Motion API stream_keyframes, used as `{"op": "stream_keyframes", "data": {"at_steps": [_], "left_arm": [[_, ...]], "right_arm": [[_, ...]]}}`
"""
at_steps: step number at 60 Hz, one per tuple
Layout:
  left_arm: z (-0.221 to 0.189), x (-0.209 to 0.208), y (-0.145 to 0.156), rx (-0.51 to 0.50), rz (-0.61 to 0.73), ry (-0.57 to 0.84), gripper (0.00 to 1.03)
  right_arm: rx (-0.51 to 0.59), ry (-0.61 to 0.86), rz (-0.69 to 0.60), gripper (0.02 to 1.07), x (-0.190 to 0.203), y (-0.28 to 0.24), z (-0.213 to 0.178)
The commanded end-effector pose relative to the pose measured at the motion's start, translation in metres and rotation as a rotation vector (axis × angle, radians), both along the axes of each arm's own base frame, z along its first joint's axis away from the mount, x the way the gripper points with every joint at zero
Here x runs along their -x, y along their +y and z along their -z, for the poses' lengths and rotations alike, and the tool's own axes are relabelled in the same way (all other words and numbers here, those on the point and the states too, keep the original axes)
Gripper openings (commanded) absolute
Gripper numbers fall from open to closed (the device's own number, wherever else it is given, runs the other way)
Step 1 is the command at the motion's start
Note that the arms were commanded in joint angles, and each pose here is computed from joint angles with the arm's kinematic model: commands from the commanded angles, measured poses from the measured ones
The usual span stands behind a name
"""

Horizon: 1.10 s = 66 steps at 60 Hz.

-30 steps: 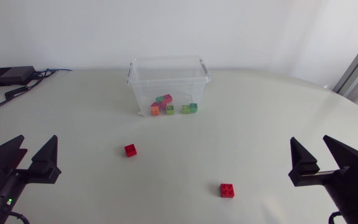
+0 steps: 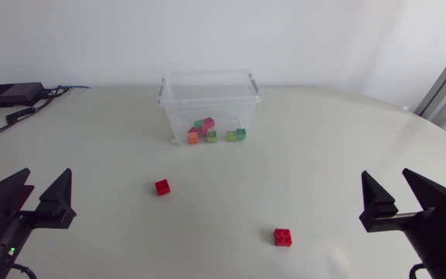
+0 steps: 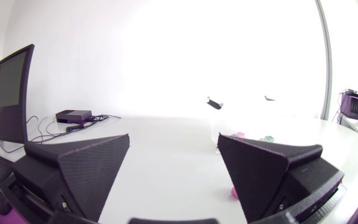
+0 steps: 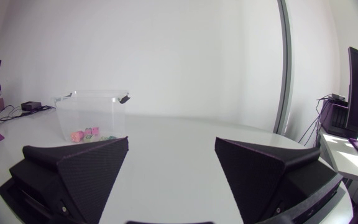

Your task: Place the duplo bricks in the container

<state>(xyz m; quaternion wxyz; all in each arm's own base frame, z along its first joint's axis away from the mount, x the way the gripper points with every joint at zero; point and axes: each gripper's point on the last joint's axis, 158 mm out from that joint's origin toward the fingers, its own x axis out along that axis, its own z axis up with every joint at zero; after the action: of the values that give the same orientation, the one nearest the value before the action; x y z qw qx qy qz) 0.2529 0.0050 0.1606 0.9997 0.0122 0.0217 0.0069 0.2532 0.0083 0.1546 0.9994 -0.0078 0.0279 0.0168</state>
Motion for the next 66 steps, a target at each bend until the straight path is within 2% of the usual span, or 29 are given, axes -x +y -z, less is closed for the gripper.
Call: {"op": "stream_keyframes", "data": {"at_steps": [1,9,19,25,30,44,51,58,66], "left_arm": [[-0.01,0.001,-0.003,0.013,0.009,-0.027,0.99],[-0.036,0.003,-0.006,0.018,0.022,-0.056,0.99],[-0.05,-0.01,-0.012,0.032,0.043,0.02,0.99],[-0.051,-0.026,-0.013,0.044,0.045,0.116,0.99],[-0.042,-0.043,-0.017,0.055,0.054,0.264,0.99],[-0.008,-0.082,-0.037,0.05,0.097,0.556,0.99],[0.016,-0.095,-0.042,-0.005,0.122,0.692,0.99],[0.05,-0.104,-0.058,-0.162,0.231,0.837,0.99],[0.076,-0.108,-0.07,-0.221,0.317,0.931,0.99]], "right_arm": [[0.0,-0.016,-0.014,1.03,0.001,0.003,-0.008],[-0.005,-0.023,-0.03,1.03,0.002,0.008,-0.028],[-0.035,0.053,-0.035,1.03,-0.01,0.01,-0.039],[-0.051,0.096,-0.055,1.03,-0.017,0.017,-0.047],[-0.062,0.153,-0.064,1.03,-0.027,0.023,-0.049],[-0.118,0.402,-0.061,1.03,-0.051,0.039,-0.034],[-0.151,0.515,-0.058,1.03,-0.056,0.049,-0.023],[-0.146,0.714,-0.058,1.02,-0.055,0.061,0.004],[-0.157,0.878,-0.044,1.02,-0.051,0.076,0.028]]}}
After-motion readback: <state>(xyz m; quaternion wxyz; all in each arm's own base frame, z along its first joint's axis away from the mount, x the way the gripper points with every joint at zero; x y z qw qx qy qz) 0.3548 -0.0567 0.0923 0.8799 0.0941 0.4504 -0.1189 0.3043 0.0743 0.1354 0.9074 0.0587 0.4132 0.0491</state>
